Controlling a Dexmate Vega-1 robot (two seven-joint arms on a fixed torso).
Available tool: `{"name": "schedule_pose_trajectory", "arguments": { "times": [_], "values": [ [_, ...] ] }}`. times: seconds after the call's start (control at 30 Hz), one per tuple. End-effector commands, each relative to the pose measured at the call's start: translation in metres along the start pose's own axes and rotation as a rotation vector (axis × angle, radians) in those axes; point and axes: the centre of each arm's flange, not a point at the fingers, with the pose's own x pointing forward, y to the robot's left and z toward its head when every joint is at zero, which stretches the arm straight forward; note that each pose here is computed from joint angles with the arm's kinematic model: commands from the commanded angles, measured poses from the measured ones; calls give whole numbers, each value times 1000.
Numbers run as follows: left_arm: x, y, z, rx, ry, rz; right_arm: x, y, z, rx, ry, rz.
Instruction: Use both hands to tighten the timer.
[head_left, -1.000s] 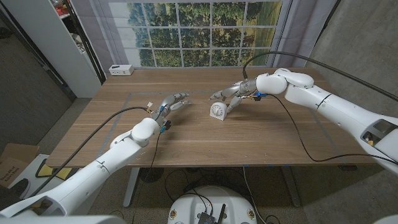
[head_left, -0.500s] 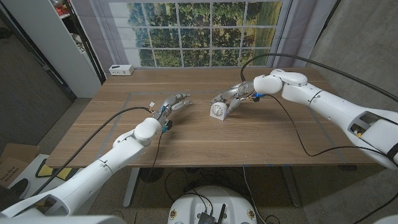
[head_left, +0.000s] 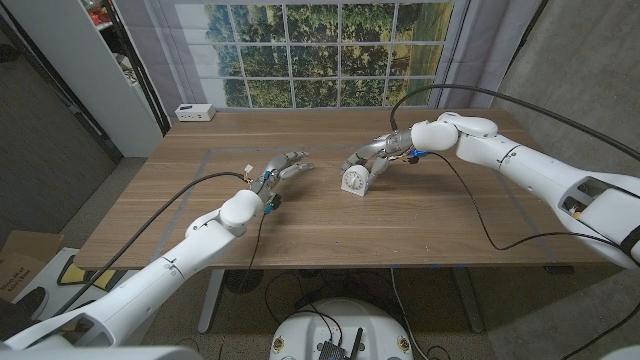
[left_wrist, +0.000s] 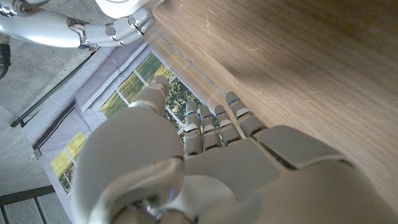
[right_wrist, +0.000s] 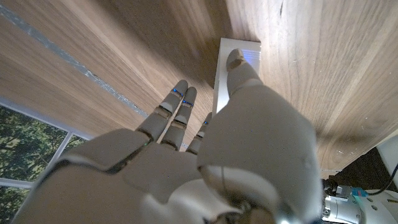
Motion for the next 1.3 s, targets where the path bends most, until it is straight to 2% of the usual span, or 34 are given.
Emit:
{"name": "schedule_pose_trajectory", "arguments": {
  "times": [0.03,0.37,0.63,0.83,0.97,1.3],
  "values": [
    [-2,-7,7,48,-17,-10,-10,-11,-8,79,30,-25],
    [-6,-15,17,131,-75,28,-21,-24,-25,220,107,-55],
    [-6,-23,28,172,-134,96,-35,-33,-34,362,139,-66],
    [1,-29,40,211,-171,91,-41,-37,-36,467,133,-43],
    [9,-32,43,195,-194,73,-43,-40,-35,480,142,-50],
    [20,-47,53,183,-275,97,-52,-47,-35,629,109,-52]
  ]
}}
